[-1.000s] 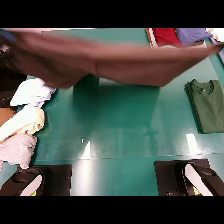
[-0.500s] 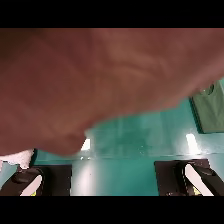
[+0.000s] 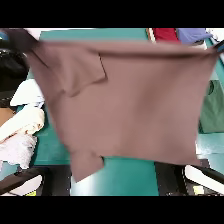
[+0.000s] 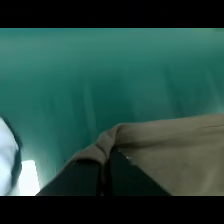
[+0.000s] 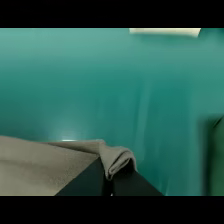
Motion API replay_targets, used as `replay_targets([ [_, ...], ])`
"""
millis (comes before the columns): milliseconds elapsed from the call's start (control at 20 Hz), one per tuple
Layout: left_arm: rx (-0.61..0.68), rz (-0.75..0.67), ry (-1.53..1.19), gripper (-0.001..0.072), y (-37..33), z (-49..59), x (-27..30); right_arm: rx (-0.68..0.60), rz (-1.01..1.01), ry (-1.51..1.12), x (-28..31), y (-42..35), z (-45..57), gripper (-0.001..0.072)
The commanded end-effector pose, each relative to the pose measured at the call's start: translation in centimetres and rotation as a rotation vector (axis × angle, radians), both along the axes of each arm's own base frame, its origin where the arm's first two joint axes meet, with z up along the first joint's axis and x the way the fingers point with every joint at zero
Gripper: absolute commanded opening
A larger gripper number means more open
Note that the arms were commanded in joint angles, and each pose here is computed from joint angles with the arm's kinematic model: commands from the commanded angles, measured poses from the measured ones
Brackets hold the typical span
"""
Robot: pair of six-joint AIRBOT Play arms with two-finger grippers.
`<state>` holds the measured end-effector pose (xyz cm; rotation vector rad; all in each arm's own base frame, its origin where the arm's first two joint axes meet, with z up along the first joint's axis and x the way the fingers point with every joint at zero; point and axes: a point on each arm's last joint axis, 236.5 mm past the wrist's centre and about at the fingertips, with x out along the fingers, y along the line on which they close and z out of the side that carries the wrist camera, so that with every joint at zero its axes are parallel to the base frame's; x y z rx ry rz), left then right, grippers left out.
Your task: Fold the shirts.
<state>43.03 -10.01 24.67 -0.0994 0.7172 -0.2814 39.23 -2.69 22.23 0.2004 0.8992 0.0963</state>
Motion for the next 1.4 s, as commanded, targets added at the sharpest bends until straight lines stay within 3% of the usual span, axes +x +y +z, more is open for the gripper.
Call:
replay_targets([
  [0, 0.003, 0.008, 0.302, 0.0027, -1.0, -15.2, 4.2, 0.046, 0.032, 0.269, 2.9, 0.7, -12.8, 0.0017],
  [200, -0.009, 0.056, 0.306, 0.0027, -0.5, -21.4, 9.7, 0.071, 0.008, 0.295, 8.8, 0.0, -18.8, 0.0017],
  [450, -0.043, 0.008, 0.232, 0.0027, 0.7, -17.2, 12.2, 0.044, 0.021, 0.19, 13.2, -0.8, -15.2, 0.0017],
  [650, -0.007, -0.033, 0.434, 0.0027, 1.8, -19.4, 7.9, 0.004, 0.08, 0.3, 9.4, -0.5, -16.0, 0.0017],
  [1050, -0.015, -0.073, 0.737, 0.003, 1.3, -28.1, 0.8, 0.069, 0.045, 0.44, 2.9, 1.1, -23.2, 0.0022],
  [1100, -0.016, -0.07, 0.751, 0.0239, 1.4, -28.5, 0.4, 0.088, 0.041, 0.438, 2.8, 1.5, -23.4, 0.0144],
  [1150, -0.022, -0.054, 0.764, 0.0545, 1.4, -28.5, 0.3, 0.105, 0.04, 0.433, 2.8, 1.9, -23.4, 0.0329],
  [1350, 0.012, -0.064, 0.827, 0.0536, 1.9, -26.3, -2.8, 0.119, 0.062, 0.454, 1.7, 2.5, -20.9, 0.0336],
])
